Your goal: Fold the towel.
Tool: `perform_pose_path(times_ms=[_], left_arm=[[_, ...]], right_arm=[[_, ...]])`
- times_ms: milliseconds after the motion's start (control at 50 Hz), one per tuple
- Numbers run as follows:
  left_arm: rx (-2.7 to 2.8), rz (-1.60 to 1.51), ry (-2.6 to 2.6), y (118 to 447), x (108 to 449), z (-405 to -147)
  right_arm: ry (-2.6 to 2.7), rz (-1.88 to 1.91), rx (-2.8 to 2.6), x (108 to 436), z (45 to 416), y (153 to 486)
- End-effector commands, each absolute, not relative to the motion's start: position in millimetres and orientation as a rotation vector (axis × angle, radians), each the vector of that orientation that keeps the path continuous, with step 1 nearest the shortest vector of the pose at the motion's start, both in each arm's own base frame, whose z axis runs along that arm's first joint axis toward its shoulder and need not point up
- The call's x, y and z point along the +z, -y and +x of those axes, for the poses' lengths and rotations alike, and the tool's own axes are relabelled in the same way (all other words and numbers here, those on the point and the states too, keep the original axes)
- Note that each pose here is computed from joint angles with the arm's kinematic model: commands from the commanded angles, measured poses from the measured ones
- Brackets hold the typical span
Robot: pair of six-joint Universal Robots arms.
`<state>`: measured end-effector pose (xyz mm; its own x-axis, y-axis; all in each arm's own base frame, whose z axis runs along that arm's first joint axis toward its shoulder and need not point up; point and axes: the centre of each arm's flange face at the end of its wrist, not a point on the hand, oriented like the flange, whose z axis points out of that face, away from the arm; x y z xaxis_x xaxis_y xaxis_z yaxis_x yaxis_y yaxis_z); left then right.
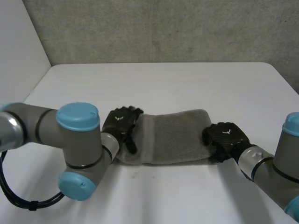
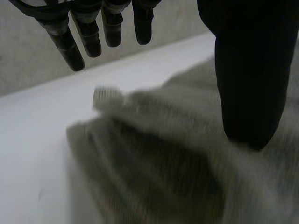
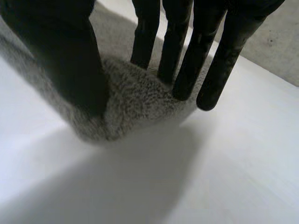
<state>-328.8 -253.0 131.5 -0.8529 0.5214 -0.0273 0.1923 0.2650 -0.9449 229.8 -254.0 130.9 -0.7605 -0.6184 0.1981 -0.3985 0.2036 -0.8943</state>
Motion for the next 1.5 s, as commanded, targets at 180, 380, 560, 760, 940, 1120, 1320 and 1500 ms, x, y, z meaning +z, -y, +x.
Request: perform_pose_path(times_ms=[180,380,560,760,940,1120,1320,1500], left_arm=[[1.803,-0.667,2.285,240,164,-320],[2.059,-0.415,2.205,255,242,-267],[2.137,-0.302,2.235,271,256,-230],[2.018,-0.324,2.129,276,252,-248],[1.732,-0.404,2.079,261,230,-309],[1.415,-0.392,2.349,255,165,-320],[1.401,-0.374,2.533,255,137,-306],[1.436,-0.523,2.561,255,133,-302]], right_arm=[[-1.998,-1.085,-1.988,172,253,283],[-1.519,-1.387,-1.894,193,382,195],[-1.481,-1.644,-1.684,133,413,152],[-1.616,-1.347,-1.876,203,391,174],[-1.958,-0.881,-1.718,222,330,220],[-2.086,-0.599,-1.3,186,313,261],[-2.163,-0.749,-1.195,126,329,278],[-2.149,-0.994,-1.356,129,338,276]])
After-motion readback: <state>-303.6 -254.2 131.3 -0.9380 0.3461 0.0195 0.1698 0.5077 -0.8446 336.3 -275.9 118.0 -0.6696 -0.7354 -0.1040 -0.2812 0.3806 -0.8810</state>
